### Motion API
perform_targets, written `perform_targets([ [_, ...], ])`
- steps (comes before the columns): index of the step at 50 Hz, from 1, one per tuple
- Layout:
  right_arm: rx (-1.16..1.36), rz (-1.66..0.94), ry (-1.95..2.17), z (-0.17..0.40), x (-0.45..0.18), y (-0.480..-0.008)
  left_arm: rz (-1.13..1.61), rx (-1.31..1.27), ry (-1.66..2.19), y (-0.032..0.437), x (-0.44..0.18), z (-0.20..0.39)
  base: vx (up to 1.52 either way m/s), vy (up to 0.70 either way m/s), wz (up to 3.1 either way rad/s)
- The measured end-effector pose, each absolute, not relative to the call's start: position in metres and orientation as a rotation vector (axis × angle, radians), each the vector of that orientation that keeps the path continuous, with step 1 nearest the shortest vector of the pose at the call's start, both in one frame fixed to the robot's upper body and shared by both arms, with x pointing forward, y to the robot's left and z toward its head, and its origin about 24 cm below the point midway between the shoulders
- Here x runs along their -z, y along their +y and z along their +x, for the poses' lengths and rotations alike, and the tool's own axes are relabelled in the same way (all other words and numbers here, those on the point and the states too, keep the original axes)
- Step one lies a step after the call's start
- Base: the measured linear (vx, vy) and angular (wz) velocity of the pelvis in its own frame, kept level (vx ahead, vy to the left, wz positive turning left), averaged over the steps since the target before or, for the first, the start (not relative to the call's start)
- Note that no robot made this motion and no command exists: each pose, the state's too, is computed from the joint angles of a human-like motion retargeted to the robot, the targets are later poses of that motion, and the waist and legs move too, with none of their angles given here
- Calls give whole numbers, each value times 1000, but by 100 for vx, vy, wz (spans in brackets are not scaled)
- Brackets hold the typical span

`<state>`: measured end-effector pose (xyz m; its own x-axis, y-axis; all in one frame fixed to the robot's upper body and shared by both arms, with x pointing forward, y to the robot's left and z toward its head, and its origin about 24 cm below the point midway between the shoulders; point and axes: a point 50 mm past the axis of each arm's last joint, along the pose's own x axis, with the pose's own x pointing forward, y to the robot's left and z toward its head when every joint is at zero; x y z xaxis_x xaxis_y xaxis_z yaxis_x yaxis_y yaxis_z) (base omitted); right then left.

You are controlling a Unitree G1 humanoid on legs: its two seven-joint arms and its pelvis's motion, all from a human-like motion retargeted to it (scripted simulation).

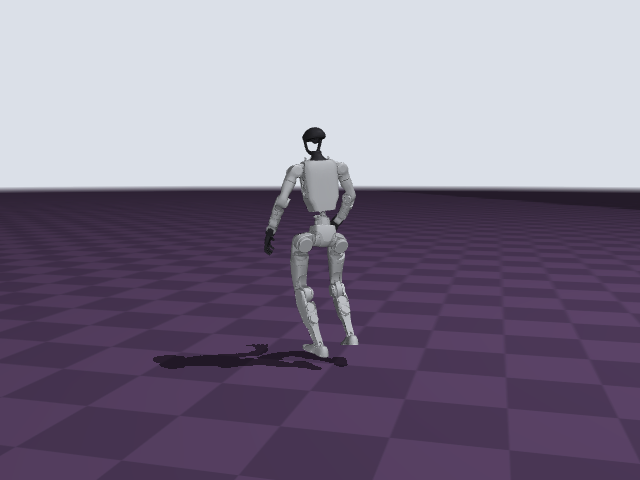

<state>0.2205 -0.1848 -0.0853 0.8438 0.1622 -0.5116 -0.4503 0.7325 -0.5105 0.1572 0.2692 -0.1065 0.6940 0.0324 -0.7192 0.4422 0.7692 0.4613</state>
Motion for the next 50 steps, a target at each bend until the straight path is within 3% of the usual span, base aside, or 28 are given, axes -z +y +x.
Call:
perform_targets([
  [8, -408, -576, 368, 228, 72, -158, 571, 270, 854, 255, 122, 141, -6, -7, 21],
  [18, -205, -592, 350, 248, 65, -172, 559, 112, 702, 255, 100, 183, 0, -2, 12],
  [25, -23, -368, 632, 184, 105, -215, 268, 108, 724, 237, 109, 135, 16, 0, 18],
  [30, -44, -306, 794, 143, 125, -220, 139, 132, 769, 228, 115, 108, 16, 0, 5],
  [36, -99, -272, 801, 137, 125, -217, 204, 167, 807, 235, 117, 107, 4, 1, 1],
  [45, -128, -154, 623, 175, 100, -202, 295, 135, 860, 257, 119, 115, -5, 3, -3],
  [50, -79, -319, 535, 209, 88, -201, 469, 32, 817, 263, 116, 148, -7, 4, -7],
])
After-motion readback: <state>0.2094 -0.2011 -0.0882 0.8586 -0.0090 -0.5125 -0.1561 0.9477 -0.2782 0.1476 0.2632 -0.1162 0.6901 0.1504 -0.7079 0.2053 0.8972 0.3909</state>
